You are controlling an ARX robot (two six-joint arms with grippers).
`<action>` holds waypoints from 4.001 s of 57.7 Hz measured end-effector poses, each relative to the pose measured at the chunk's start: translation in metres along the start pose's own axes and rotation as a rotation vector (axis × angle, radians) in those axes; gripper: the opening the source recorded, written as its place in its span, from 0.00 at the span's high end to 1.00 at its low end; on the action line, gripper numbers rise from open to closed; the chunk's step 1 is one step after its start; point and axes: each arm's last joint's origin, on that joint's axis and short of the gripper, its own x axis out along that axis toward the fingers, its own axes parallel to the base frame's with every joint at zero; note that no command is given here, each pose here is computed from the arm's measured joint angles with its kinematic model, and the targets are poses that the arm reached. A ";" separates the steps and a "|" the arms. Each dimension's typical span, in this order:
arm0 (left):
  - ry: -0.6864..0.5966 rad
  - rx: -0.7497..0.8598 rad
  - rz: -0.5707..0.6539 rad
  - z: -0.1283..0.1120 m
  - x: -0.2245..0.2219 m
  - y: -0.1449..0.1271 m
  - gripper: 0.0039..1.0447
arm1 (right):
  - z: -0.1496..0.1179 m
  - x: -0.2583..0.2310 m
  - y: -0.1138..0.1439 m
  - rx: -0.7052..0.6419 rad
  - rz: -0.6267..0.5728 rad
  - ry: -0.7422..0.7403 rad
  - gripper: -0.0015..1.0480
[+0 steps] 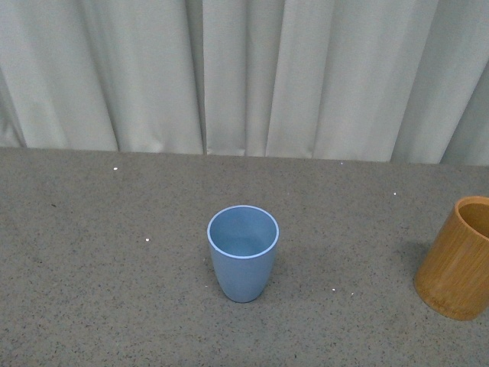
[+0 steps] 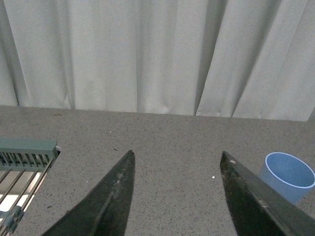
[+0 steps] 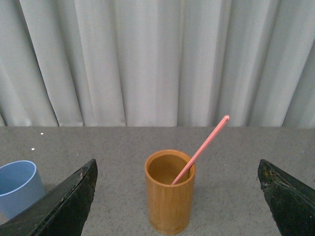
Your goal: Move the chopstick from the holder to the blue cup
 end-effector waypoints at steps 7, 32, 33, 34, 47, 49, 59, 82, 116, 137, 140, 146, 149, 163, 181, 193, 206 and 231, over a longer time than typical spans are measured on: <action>0.000 0.000 -0.001 0.000 0.000 0.000 0.29 | 0.029 0.016 -0.012 0.073 -0.022 -0.039 0.09; 0.000 0.001 0.000 0.000 0.000 0.000 0.06 | 0.071 0.148 -0.076 0.147 -0.254 0.218 0.09; 0.000 0.001 0.000 0.000 0.000 0.000 0.06 | 0.070 0.151 -0.076 0.147 -0.261 0.222 0.09; 0.000 0.001 0.000 0.000 0.000 0.000 0.06 | 0.070 0.152 -0.075 0.148 -0.264 0.224 0.09; 0.000 0.001 0.000 0.000 0.000 0.000 0.06 | 0.053 0.171 -0.051 0.122 -0.274 0.252 0.09; 0.000 0.001 0.000 0.000 0.000 0.000 0.06 | 0.047 0.173 -0.047 0.120 -0.276 0.261 0.09; 0.000 0.001 0.000 0.000 0.000 0.000 0.06 | 0.010 0.180 -0.039 0.149 -0.348 0.347 0.09; 0.000 0.001 0.000 0.000 0.000 0.000 0.06 | -0.018 0.199 -0.024 0.137 -0.386 0.399 0.09; 0.000 0.001 0.000 0.000 0.000 0.000 0.06 | -0.029 0.234 -0.022 0.119 -0.456 0.399 0.09; 0.000 0.001 0.000 0.000 0.000 0.000 0.06 | -0.042 0.240 -0.010 0.104 -0.447 0.433 0.52; 0.000 0.001 0.000 0.000 0.000 0.000 0.06 | -0.044 0.240 -0.010 0.105 -0.444 0.435 0.59; 0.000 0.001 0.000 0.000 0.000 0.000 0.06 | -0.046 0.241 -0.010 0.104 -0.441 0.436 0.79; 0.000 0.001 0.000 0.000 0.000 0.000 0.06 | -0.046 0.241 -0.010 0.105 -0.439 0.432 0.88; 0.000 0.001 0.000 0.000 0.000 0.000 0.06 | -0.044 0.243 -0.008 0.121 -0.411 0.412 0.99; 0.000 0.001 0.000 0.000 0.000 0.000 0.06 | -0.038 0.243 -0.001 0.077 -0.336 0.361 0.99; 0.000 0.001 0.000 0.000 0.000 0.000 0.06 | -0.017 0.241 -0.002 0.083 -0.303 0.305 0.99; 0.000 0.001 0.000 0.000 0.000 0.000 0.06 | 0.011 0.234 -0.007 0.088 -0.281 0.232 0.99; 0.000 0.001 0.000 0.000 0.000 0.000 0.06 | 0.069 0.215 -0.016 0.130 -0.237 0.120 0.99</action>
